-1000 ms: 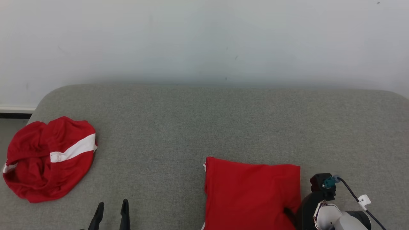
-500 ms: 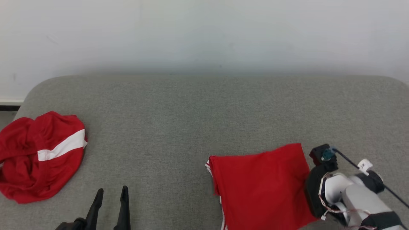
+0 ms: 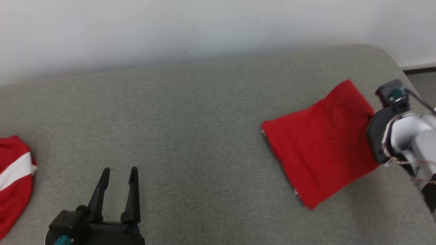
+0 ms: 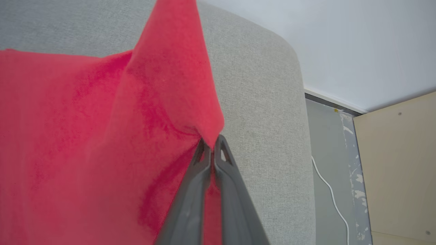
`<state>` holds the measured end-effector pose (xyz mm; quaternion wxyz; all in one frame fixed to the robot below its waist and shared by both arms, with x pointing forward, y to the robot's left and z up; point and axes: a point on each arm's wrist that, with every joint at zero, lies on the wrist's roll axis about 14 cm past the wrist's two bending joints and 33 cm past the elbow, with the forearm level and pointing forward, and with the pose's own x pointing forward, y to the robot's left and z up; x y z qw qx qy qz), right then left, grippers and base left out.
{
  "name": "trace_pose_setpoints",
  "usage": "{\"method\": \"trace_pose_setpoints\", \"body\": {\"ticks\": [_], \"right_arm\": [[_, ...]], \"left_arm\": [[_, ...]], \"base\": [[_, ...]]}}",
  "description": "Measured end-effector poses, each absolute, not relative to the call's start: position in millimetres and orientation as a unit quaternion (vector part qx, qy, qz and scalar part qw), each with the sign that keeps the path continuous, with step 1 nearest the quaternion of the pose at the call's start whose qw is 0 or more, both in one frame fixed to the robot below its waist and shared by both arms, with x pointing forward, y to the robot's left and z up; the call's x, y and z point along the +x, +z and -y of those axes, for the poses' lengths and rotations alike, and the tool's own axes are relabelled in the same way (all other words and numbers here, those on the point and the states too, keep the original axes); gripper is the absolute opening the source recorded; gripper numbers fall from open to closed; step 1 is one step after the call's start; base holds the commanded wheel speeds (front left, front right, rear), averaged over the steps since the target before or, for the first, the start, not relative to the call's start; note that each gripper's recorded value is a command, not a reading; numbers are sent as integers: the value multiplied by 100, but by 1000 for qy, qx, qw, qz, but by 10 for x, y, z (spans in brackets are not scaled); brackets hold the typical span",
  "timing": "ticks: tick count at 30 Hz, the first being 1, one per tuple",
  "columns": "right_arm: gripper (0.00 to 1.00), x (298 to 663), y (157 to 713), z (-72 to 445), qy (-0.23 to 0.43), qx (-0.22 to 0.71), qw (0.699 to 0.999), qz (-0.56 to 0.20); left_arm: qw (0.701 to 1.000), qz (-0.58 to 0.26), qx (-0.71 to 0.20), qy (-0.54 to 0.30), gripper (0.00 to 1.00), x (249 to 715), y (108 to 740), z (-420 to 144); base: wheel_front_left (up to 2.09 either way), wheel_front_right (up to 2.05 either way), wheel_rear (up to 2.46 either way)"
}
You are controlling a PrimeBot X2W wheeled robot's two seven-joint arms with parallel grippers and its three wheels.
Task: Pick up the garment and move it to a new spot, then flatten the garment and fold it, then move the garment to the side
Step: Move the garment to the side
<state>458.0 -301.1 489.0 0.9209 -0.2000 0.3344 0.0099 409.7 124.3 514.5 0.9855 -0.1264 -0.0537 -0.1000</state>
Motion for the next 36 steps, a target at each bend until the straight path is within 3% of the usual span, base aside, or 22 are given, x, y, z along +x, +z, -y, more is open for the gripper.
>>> {"method": "trace_pose_setpoints", "body": {"ticks": [18, 30, 31, 33, 34, 35, 36], "right_arm": [[0, 4581, 5064, 4269, -157, -168, 930, -288], [0, 4603, 5036, 4222, -147, -206, 927, -276], [19, 4626, 5058, 4196, -143, -212, 929, -269], [47, 4671, 5105, 4149, -134, -225, 931, -256], [68, 4688, 5124, 4126, -129, -232, 931, -250], [98, 4701, 5139, 4102, -125, -238, 931, -245], [100, 4705, 5151, 4090, -122, -242, 932, -242]], "left_arm": [[970, 18, -125, -207, 100, 4678, 4761, -540], [965, 3, -129, -228, 100, 4738, 4638, -405], [966, 4, -129, -226, 100, 4736, 4643, -418], [966, 6, -129, -222, 100, 4730, 4661, -441], [967, 6, -129, -221, 100, 4723, 4671, -446], [967, 7, -129, -219, 100, 4718, 4679, -461], [968, 7, -129, -216, 100, 4710, 4687, -476]], "base": [[0, 0, 0], [0, 0, 0], [0, 0, 0], [0, 0, 0], [0, 0, 0], [0, 0, 0], [0, 0, 0]]}}
